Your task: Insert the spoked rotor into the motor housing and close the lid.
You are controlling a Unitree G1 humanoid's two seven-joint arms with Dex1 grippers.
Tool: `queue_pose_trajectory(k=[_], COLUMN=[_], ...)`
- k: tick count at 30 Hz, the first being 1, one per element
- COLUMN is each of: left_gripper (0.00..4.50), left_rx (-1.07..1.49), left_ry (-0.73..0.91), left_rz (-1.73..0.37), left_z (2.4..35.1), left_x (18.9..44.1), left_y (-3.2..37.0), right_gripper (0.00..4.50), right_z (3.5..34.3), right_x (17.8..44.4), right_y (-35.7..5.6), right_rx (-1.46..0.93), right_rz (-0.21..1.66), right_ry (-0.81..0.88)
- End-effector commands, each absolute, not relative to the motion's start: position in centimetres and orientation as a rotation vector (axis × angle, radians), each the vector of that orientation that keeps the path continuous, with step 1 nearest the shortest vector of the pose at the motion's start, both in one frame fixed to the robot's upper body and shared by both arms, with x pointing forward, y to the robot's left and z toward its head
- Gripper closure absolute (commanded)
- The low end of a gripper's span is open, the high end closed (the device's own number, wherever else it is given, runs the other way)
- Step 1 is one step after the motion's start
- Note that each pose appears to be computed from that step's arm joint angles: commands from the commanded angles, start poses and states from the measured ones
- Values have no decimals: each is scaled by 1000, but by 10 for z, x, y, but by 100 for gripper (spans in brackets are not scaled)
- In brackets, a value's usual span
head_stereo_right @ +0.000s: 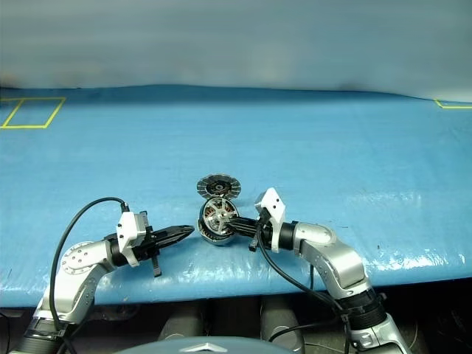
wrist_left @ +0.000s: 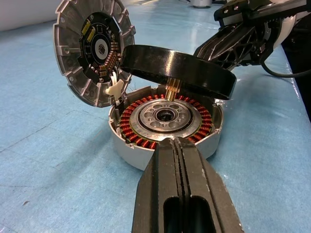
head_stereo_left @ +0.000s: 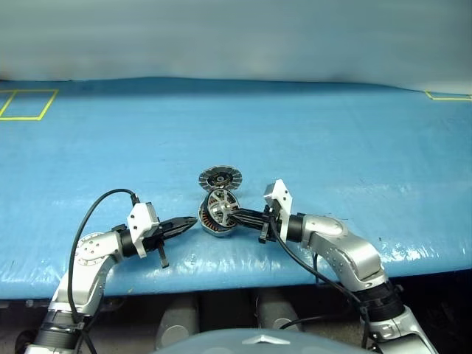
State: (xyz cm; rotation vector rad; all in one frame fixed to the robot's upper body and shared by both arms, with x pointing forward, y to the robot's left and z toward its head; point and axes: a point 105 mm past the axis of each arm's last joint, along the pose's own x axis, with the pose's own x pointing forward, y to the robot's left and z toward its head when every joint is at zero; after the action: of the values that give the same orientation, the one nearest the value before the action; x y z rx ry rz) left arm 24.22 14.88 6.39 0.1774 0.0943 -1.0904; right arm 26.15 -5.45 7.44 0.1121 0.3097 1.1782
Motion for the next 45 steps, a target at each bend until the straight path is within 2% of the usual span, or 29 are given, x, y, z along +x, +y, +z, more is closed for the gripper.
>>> queue_pose_trajectory(k=[1, 8, 16, 28, 45], left_gripper=[450, 450, 450, 450, 450], left_rx=[204, 210, 217, 217, 229], left_ry=[61, 65, 66, 71, 74], left_rz=[-1101, -1098, -1096, -1099, -1083], left_z=[70, 69, 68, 66, 66], left_x=[241, 241, 242, 242, 241], left_y=[146, 146, 147, 146, 146], right_gripper=[449, 449, 203, 203, 203], right_z=[81, 78, 79, 105, 87], right_x=[265, 266, 267, 271, 281], right_y=[-53, -54, -53, -44, -38], right_rx=[88, 61, 18, 83, 13], right_rz=[1182, 1180, 1171, 1183, 1179], right_ry=[279, 289, 266, 158, 211])
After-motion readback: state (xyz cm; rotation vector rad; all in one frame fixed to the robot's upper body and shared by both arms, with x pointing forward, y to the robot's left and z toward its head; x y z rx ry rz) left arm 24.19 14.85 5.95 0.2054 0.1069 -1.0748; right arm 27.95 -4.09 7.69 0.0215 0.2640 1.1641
